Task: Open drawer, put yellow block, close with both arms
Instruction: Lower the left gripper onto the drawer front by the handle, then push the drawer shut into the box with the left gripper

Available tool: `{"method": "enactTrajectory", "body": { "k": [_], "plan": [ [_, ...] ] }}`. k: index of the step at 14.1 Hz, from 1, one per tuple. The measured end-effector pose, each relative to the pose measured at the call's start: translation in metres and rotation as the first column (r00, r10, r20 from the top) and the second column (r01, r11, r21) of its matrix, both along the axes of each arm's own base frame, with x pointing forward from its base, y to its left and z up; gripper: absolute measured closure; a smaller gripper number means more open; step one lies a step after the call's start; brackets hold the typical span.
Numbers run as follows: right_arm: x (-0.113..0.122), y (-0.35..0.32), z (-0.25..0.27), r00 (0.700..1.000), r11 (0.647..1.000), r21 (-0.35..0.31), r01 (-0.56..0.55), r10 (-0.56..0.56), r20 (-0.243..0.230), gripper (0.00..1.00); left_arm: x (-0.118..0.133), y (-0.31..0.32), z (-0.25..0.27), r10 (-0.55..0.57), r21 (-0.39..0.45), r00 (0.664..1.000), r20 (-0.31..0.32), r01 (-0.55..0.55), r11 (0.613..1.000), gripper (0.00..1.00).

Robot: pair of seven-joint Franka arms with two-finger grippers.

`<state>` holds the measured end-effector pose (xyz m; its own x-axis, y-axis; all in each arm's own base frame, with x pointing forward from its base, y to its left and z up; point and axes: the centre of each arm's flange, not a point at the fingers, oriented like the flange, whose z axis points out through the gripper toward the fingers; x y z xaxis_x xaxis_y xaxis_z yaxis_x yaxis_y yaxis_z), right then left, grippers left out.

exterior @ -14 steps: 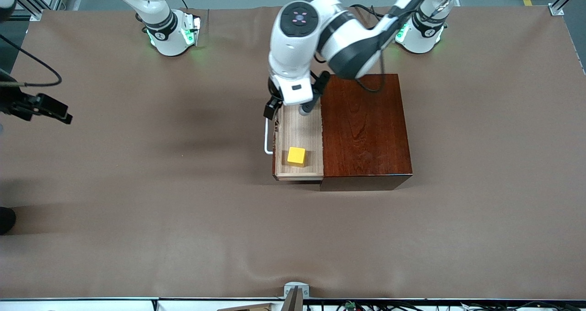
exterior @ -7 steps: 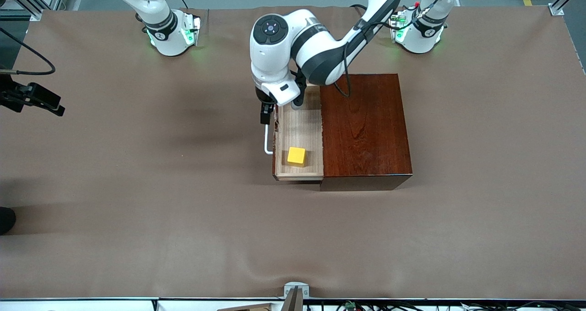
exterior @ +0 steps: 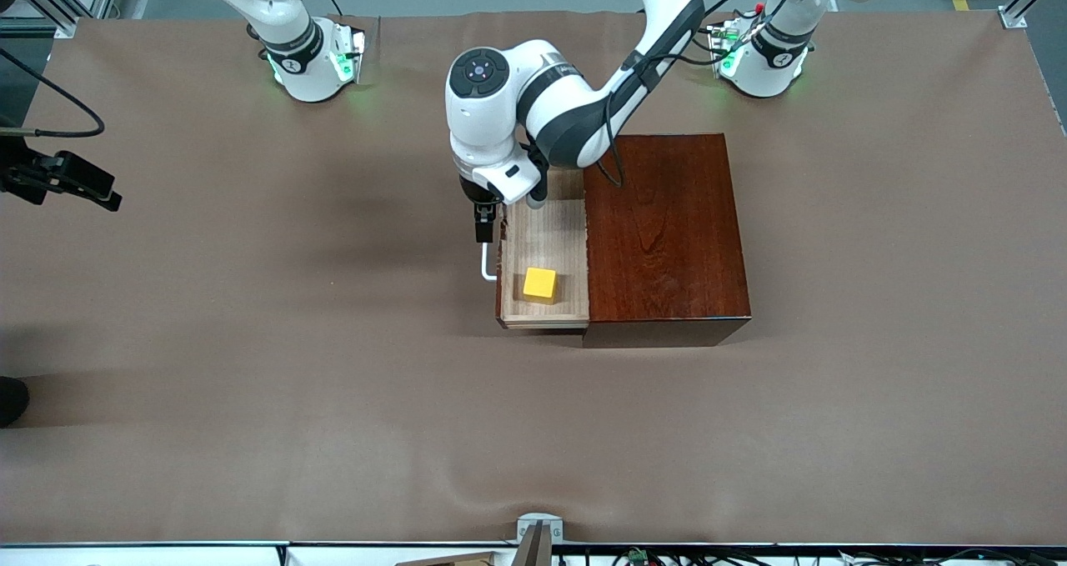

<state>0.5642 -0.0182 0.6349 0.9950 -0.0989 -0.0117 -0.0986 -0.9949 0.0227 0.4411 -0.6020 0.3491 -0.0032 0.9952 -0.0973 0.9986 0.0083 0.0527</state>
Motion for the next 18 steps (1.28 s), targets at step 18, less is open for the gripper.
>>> {"method": "enactTrajectory", "body": {
  "k": [18],
  "plan": [
    [-0.001,-0.005,-0.001,1.0,1.0,0.014,0.02,-0.02,-0.011,0.0,0.02,0.024,-0.017,-0.012,0.075,0.997,-0.071,0.018,0.997,0.0]
  ]
}}
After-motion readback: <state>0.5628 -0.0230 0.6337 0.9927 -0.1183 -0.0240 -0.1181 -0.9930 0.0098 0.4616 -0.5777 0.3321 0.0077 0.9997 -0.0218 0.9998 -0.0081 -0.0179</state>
